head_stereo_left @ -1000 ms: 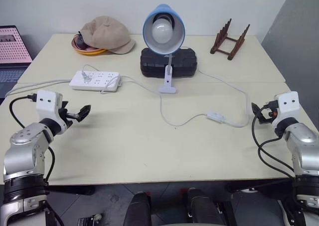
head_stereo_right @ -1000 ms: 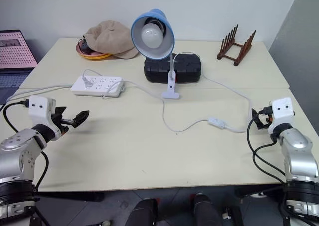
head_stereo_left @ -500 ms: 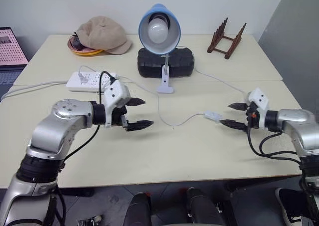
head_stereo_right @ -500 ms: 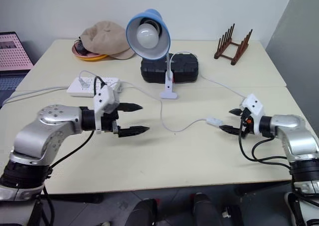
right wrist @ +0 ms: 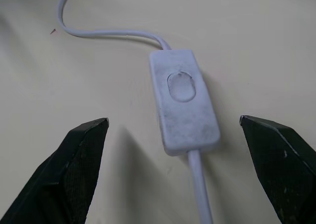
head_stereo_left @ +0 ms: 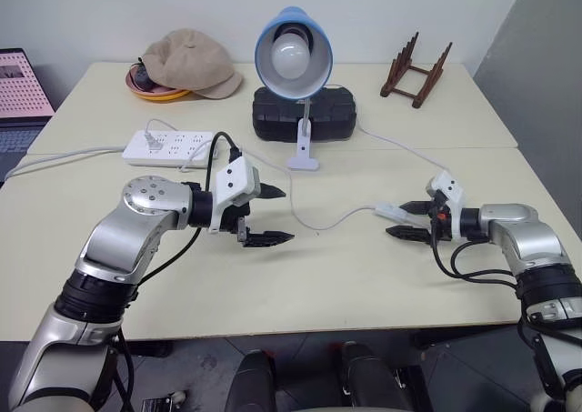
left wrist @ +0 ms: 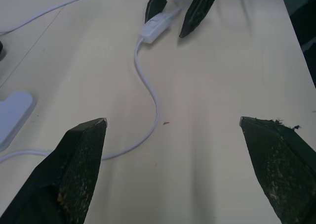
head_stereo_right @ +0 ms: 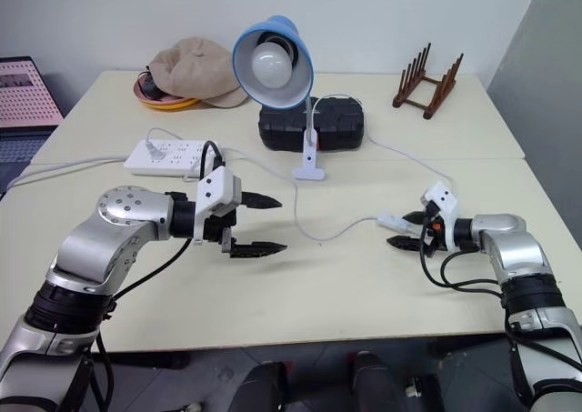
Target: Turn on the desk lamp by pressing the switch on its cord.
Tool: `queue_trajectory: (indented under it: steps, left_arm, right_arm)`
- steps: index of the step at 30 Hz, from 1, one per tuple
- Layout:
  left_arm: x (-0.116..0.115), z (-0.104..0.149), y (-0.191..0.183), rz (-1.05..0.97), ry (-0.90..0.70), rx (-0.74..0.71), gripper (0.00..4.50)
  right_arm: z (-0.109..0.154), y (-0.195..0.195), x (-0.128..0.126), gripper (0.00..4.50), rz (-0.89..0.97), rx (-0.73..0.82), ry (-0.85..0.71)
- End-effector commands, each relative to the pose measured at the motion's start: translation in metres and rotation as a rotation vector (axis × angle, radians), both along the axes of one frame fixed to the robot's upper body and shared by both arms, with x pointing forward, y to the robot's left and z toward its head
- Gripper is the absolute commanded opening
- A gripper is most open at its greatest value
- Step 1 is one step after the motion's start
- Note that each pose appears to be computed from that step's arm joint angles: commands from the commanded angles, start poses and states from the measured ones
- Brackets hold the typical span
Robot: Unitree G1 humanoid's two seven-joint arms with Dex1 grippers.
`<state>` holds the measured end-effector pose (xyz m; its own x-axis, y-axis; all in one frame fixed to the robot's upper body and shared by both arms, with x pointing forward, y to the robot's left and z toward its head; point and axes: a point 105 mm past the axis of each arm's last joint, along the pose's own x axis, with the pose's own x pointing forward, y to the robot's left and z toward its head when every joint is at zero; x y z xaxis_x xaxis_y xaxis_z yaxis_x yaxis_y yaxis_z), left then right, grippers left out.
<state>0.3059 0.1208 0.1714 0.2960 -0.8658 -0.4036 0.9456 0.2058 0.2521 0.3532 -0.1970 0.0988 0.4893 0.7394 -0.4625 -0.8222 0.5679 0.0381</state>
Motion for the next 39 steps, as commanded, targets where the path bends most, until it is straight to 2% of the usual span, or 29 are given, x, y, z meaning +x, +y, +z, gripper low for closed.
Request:
queue_trajectory:
  steps: [1,2,7,8,13,17,21,22,23,25,27,29,33,39]
  left_arm:
    - [0.001,0.010,0.001,0.000,-0.058,-0.006,4.50]
    - [0.003,0.010,0.002,0.012,-0.069,-0.003,4.50]
    - [0.006,0.009,0.003,0.018,-0.068,-0.004,4.50]
    - [0.005,0.009,0.003,0.017,-0.068,-0.006,4.50]
    - [0.004,0.006,0.004,0.019,-0.061,-0.002,4.50]
    - [0.004,0.006,0.002,0.016,-0.060,-0.008,4.50]
    - [0.007,0.014,-0.006,0.048,-0.029,-0.114,4.50]
    - [0.008,0.019,-0.009,0.074,0.017,-0.181,4.50]
    - [0.011,0.028,-0.012,0.137,0.167,-0.353,4.50]
    - [0.007,0.032,-0.019,0.189,0.412,-0.565,4.50]
    - [-0.006,0.019,-0.025,0.217,0.567,-0.620,4.50]
    - [-0.015,0.017,-0.031,0.227,0.630,-0.647,4.50]
    - [-0.024,0.024,-0.050,0.210,0.737,-0.797,4.50]
    - [-0.020,0.031,-0.055,0.247,0.754,-0.834,4.50]
  right_arm:
    - [0.019,0.001,0.006,3.64,0.004,0.052,-0.038]
    - [0.020,0.002,0.006,3.32,0.007,0.056,-0.041]
    - [0.021,0.003,0.007,2.38,0.014,0.076,-0.033]
    - [0.021,0.002,0.006,1.99,0.014,0.075,-0.030]
    - [0.020,-0.005,0.003,1.08,0.023,0.053,-0.025]
    - [0.023,-0.007,0.003,1.08,0.031,0.043,-0.035]
    - [0.038,0.002,0.006,1.08,0.043,0.045,-0.116]
    - [0.041,0.005,0.007,1.08,0.044,0.040,-0.138]
    - [0.049,0.015,0.008,1.08,0.061,0.012,-0.213]
    - [0.066,0.037,0.006,1.08,0.104,-0.036,-0.367]
    - [0.090,0.062,0.003,1.08,0.083,0.033,-0.487]
    - [0.099,0.072,-0.002,1.08,0.067,0.065,-0.532]
    - [0.110,0.103,-0.026,1.08,0.166,0.073,-0.713]
    - [0.115,0.112,-0.043,1.08,0.269,0.093,-0.745]
